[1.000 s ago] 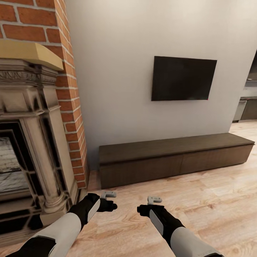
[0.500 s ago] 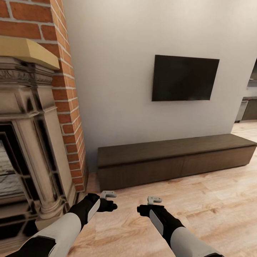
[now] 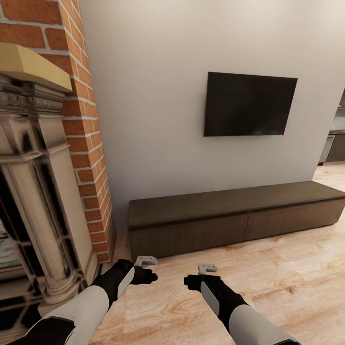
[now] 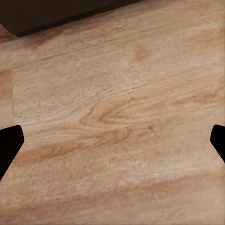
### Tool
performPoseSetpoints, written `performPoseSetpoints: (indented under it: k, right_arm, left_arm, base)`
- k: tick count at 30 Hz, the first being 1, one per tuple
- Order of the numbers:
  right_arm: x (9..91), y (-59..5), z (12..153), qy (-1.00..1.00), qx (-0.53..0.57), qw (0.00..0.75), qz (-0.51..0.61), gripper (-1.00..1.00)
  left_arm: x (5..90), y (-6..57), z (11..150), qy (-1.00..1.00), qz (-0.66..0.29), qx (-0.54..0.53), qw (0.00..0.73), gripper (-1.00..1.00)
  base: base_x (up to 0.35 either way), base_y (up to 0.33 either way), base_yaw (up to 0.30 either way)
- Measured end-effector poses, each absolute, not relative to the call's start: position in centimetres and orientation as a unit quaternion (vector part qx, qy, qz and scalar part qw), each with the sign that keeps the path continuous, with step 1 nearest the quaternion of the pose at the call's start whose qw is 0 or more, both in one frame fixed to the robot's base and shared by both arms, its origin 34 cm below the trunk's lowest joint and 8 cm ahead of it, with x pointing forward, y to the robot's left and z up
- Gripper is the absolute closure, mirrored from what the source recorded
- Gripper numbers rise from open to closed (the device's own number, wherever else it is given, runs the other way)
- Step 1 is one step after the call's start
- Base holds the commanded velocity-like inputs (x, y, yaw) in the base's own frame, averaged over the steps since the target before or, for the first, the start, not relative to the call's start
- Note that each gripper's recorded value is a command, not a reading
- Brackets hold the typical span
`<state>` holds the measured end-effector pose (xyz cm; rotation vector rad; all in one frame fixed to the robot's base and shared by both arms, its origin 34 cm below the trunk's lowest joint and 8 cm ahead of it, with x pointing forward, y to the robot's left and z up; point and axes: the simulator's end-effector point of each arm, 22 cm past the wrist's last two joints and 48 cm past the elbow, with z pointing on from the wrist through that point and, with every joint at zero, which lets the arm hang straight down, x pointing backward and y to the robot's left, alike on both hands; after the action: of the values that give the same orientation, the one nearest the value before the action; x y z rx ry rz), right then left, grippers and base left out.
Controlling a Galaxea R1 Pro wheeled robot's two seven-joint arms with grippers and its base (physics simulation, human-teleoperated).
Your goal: Place each of the two pumpkins and all three candles from the living room inside a cabinet in the living room (use any cabinet), then make sure every cabinet is closed, and position the cauldron so it is next to a table in the living room.
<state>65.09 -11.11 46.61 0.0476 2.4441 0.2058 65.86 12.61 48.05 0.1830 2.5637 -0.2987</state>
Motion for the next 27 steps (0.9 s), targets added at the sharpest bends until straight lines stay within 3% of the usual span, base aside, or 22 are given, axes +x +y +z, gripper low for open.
performPoseSetpoints:
  k: [15,21,27]
  right_arm:
    - [66.3,-11.6,47.5,0.921,0.041,0.379,0.083,-1.0]
    - [66.2,-11.4,47.3,0.909,0.153,0.361,0.144,-1.0]
    - [66.3,-11.7,47.3,0.901,0.191,0.355,0.162,-1.0]
  left_arm:
    - [66.2,12.6,48.4,0.951,-0.111,0.068,0.279,-1.0]
    - [69.9,11.7,54.1,0.93,-0.126,0.069,0.338,-1.0]
    - [70.4,10.2,59.0,0.922,-0.157,0.065,0.349,-1.0]
  base:
    - [0.061,-0.001,0.0]
    - [0.004,0.0,0.0]
    - [0.0,0.0,0.0]
